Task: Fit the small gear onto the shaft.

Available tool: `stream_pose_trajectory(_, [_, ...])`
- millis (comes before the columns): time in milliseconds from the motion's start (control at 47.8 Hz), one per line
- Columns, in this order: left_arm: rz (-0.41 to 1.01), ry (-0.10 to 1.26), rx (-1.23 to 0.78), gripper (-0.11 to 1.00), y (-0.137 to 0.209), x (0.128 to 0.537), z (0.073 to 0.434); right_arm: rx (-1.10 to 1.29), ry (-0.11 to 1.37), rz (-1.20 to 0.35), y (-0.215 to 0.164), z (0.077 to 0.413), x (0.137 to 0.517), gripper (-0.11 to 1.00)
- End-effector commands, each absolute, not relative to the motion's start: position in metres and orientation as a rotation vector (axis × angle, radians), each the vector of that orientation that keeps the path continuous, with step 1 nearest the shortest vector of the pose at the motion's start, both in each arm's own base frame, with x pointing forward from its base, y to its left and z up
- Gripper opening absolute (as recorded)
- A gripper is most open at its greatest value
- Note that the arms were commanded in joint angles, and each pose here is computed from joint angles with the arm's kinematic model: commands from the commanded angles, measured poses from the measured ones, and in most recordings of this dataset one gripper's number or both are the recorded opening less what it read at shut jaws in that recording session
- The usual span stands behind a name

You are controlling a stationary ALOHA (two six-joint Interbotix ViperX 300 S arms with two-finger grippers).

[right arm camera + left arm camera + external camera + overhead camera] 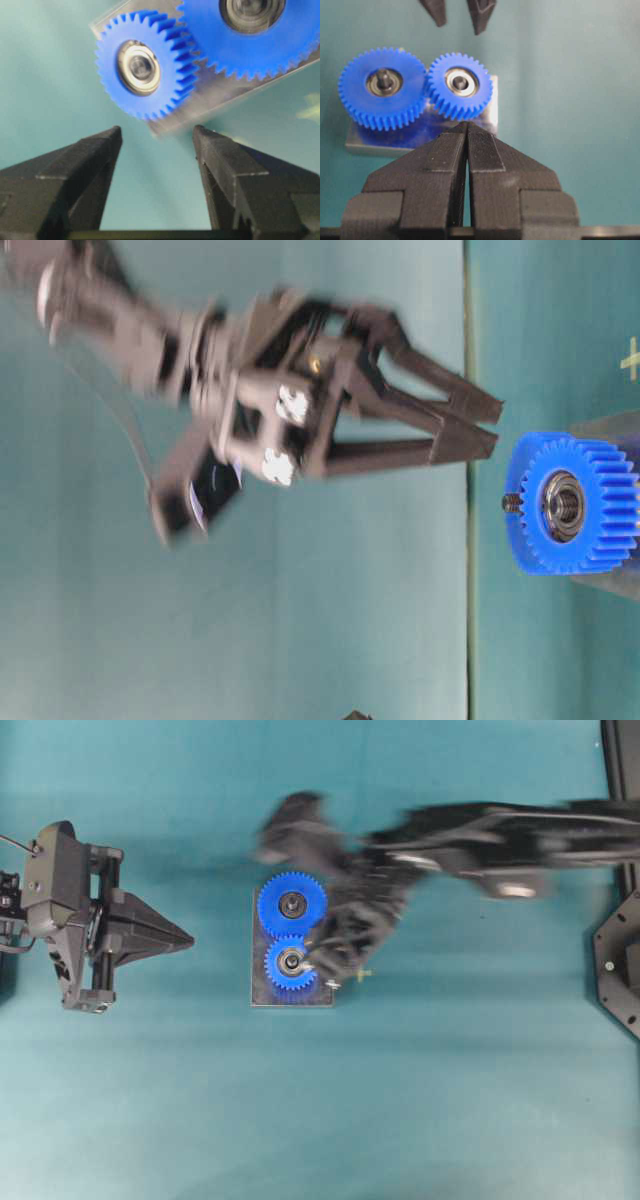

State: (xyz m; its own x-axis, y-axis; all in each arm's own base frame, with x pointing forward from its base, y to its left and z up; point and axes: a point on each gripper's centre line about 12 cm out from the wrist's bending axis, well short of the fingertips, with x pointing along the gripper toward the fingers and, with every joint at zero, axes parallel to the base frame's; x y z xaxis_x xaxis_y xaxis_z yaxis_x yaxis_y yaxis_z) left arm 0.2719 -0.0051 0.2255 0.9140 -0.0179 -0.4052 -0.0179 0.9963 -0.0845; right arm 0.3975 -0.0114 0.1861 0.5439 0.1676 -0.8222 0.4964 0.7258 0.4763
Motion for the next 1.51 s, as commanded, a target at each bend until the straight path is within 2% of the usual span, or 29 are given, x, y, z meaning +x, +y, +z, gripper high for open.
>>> stream_pose_trajectory(0, [-0.003,0.389,-0.086,0.0,-0.006,0.275,0.235,0.867,0.782,-0.242,-0.005,0.193,0.389,0.65])
stream_pose_trajectory(147, [-0.003,0.389,-0.087,0.0,-0.006,0.275,0.235,0.949,0.496,-0.332,0.0,0.183,0.365,0.59])
stream_pose_trajectory(314, [-0.003,0.389,-0.086,0.0,-0.006,0.276,0.235,0.989,0.471,-0.354,0.001,0.18,0.36,0.54])
stream_pose_trajectory(398, [-0.003,0.389,-0.087,0.0,-0.006,0.276,0.235,0.993,0.452,-0.37,-0.006,0.181,0.369,0.46])
stream_pose_trajectory(586, [-0.003,0.386,-0.089,0.0,-0.006,0.275,0.236,0.981,0.467,-0.418,-0.021,0.165,0.384,0.22])
stream_pose_trajectory(733, [-0.003,0.386,-0.087,0.0,-0.006,0.275,0.236,0.972,0.474,-0.415,-0.026,0.164,0.4,0.14])
stream_pose_trajectory(1046, [-0.003,0.387,-0.087,0.0,-0.006,0.274,0.235,0.985,0.565,-0.384,-0.015,0.16,0.405,0.11])
stream_pose_trajectory(1214, [-0.003,0.389,-0.089,0.0,-0.006,0.274,0.234,0.992,0.669,-0.379,-0.006,0.145,0.399,0.11])
stream_pose_trajectory(1360, [-0.003,0.387,-0.089,0.0,-0.006,0.275,0.235,0.996,0.695,-0.384,-0.007,0.139,0.405,0.11])
stream_pose_trajectory(1486, [-0.003,0.381,-0.089,0.0,-0.006,0.275,0.237,1.0,0.786,-0.354,0.005,0.133,0.409,0.11])
